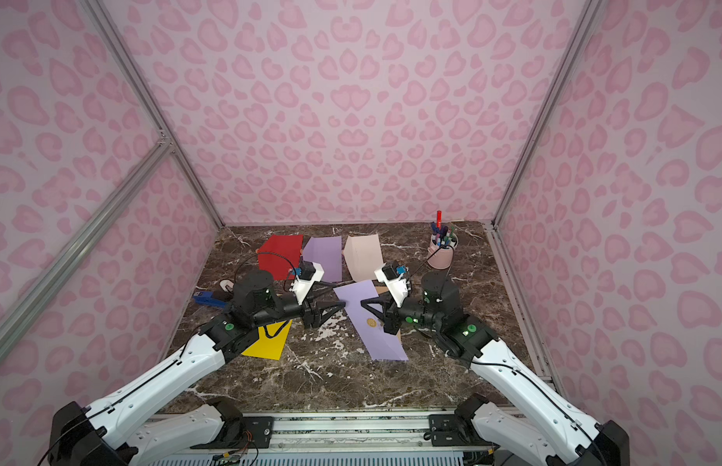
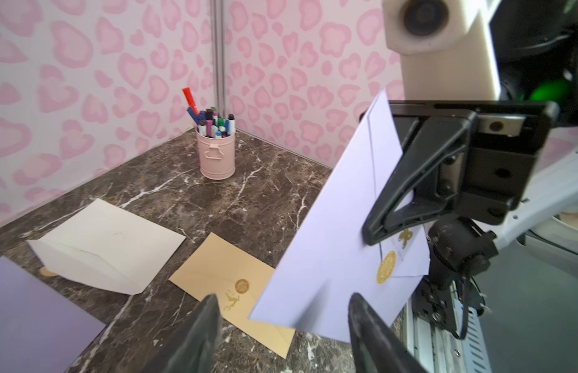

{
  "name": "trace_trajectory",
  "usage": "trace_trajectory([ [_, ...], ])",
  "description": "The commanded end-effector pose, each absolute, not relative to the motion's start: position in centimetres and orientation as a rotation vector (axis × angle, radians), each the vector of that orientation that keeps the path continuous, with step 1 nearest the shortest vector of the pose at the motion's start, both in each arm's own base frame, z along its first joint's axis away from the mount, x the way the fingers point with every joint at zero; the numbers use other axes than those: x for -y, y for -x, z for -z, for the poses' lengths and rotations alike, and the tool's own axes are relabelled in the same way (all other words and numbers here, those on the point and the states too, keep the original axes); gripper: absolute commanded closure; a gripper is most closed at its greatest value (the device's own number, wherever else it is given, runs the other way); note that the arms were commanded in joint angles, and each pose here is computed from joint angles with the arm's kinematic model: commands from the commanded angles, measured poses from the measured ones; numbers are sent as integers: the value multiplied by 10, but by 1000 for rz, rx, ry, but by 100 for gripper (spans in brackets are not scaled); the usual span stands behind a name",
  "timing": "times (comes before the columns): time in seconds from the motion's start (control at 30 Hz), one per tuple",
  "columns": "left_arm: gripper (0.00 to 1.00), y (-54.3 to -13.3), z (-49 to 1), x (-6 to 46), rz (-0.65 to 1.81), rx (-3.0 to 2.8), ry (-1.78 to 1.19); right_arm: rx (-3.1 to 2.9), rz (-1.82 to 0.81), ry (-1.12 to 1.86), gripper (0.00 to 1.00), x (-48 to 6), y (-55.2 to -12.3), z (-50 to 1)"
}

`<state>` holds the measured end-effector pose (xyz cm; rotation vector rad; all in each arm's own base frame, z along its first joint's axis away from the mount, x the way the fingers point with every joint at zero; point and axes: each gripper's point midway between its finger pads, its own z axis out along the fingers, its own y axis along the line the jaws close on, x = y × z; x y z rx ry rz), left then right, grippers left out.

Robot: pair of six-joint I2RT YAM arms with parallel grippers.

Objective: Open the envelope
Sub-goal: Pick up the envelope from the envelope.

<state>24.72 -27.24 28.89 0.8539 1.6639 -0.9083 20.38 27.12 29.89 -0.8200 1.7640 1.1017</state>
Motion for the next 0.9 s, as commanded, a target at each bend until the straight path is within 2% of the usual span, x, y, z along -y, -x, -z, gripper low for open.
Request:
trace_trajectory([
  [0.0,32,-267,-306,252,818,-1635,-672,-1707,-1086,660,100,-261,-223,-321],
  [0.27,26,-271,-305,227,881,-1599,-475,-1731,-1160,458,100,-253,-254,-325],
  [0.5,26,-279,-283,247,1031,-1667,-473,-1752,-1217,373,100,-255,-260,-320],
  [0.87,25,-271,-281,266,1204,-1657,-520,-1774,-1236,343,100,-254,-260,-320],
])
